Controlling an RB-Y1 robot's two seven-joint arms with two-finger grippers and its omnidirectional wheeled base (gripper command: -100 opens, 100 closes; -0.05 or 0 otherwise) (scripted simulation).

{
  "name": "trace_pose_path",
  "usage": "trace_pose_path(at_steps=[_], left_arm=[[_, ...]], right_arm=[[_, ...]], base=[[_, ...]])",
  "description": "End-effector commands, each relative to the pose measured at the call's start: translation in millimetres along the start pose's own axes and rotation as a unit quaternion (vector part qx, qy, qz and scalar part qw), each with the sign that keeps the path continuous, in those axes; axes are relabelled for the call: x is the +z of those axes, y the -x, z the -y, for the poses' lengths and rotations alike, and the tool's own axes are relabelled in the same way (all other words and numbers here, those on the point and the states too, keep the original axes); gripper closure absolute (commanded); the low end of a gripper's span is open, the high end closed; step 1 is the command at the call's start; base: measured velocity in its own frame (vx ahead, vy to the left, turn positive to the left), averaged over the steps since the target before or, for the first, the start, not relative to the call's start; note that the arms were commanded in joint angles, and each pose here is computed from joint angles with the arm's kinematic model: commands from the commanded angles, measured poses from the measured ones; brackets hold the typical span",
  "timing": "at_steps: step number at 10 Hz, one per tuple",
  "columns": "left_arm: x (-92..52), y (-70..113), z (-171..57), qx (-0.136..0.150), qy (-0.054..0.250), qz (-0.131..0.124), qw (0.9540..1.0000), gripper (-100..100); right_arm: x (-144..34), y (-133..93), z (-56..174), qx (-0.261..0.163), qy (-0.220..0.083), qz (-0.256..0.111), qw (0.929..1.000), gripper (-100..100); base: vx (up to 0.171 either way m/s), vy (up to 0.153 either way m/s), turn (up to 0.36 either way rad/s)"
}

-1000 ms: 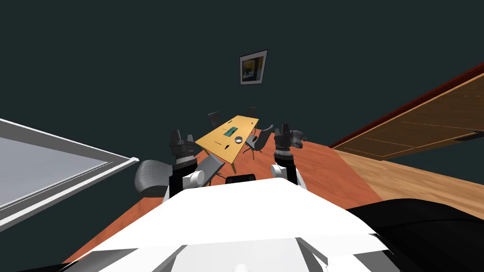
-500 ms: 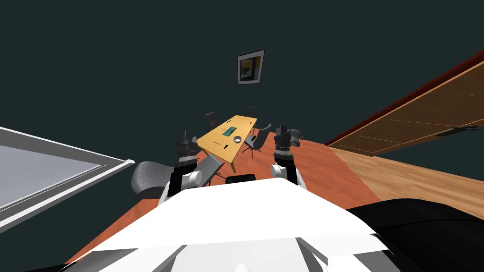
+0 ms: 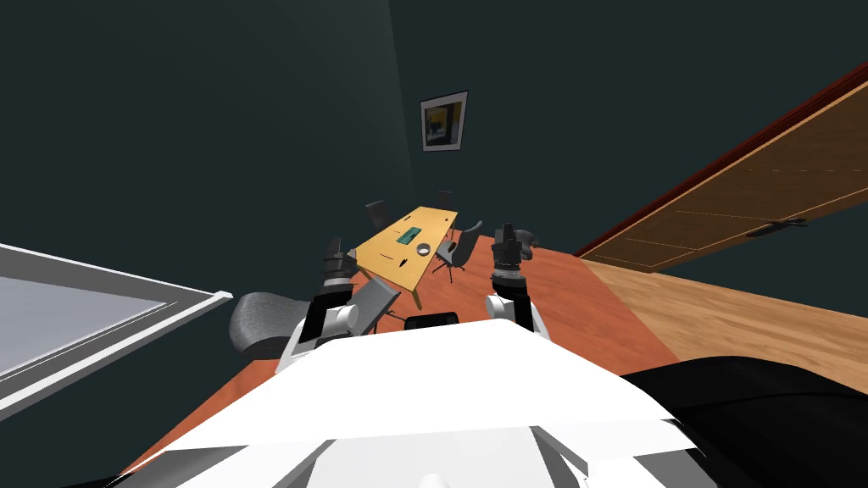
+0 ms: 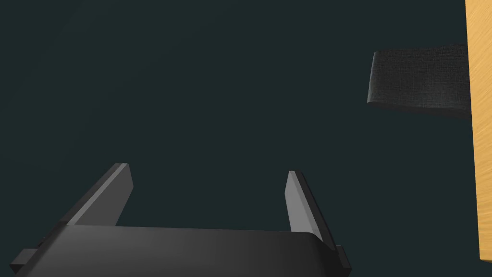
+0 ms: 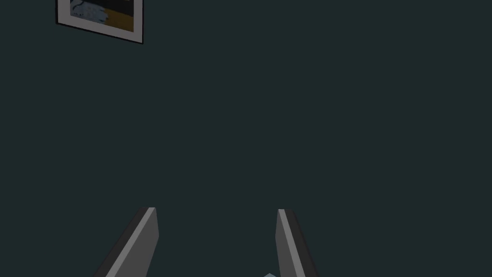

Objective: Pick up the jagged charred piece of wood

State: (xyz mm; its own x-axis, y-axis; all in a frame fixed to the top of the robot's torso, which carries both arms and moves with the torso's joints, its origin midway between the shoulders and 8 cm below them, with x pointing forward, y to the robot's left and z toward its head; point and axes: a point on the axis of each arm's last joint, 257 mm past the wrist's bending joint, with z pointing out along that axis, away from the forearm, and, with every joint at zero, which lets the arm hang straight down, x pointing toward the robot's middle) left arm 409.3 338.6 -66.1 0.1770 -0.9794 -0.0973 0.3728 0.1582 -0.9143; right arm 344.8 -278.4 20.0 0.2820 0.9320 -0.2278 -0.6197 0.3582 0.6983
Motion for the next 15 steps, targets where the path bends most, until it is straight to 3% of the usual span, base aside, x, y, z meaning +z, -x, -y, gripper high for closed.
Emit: trace_pose_path(at_steps=[1,3,4,6,10,11,12,13,14,15], left_arm=[[2.0,7.9,-27.5,-0.008,0.037,0.0,0.9993,-100],[2.8,15.4,-50.4,-0.014,0.07,0.003,0.9974,-100],[2.8,23.9,-71.4,-0.021,0.1,0.009,0.9947,-100],[1.6,33.5,-93.6,-0.03,0.132,0.017,0.9907,-100],[-4.8,55.4,-138.5,-0.052,0.196,0.039,0.9784,-100],[-7.4,66.4,-155.5,-0.065,0.221,0.052,0.9718,-100],[-10.2,67.3,-160.9,-0.065,0.228,0.054,0.9699,-100],[-15.1,79.5,-179.6,-0.079,0.253,0.069,0.9617,-100],[-17.1,79.7,-183.0,-0.079,0.261,0.07,0.9596,-100],[-23.0,92.1,-200.6,-0.094,0.284,0.087,0.9503,-100]], right_arm=[[0.0,0.0,0.0,0.0,0.0,0.0,1.0,0],[0.0,0.0,0.0,0.0,0.0,0.0,1.0,0],[0.0,0.0,0.0,0.0,0.0,0.0,1.0,0],[0.0,0.0,0.0,0.0,0.0,0.0,1.0,0],[0.0,0.0,0.0,0.0,0.0,0.0,1.0,0],[0.0,0.0,0.0,0.0,0.0,0.0,1.0,0],[0.0,0.0,0.0,0.0,0.0,0.0,1.0,0],[0.0,0.0,0.0,0.0,0.0,0.0,1.0,0],[0.0,0.0,0.0,0.0,0.0,0.0,1.0,0],[0.0,0.0,0.0,0.0,0.0,0.0,1.0,0]], base=[[-0.038,-0.01,-0.117],[-0.044,-0.006,-0.107],[-0.023,-0.005,-0.076],[-0.025,-0.014,-0.11],[-0.016,-0.01,-0.083],[-0.01,-0.016,-0.139],[-0.009,-0.012,-0.059],[-0.006,-0.021,-0.123],[-0.003,-0.012,-0.06],[0.001,-0.018,-0.122]])
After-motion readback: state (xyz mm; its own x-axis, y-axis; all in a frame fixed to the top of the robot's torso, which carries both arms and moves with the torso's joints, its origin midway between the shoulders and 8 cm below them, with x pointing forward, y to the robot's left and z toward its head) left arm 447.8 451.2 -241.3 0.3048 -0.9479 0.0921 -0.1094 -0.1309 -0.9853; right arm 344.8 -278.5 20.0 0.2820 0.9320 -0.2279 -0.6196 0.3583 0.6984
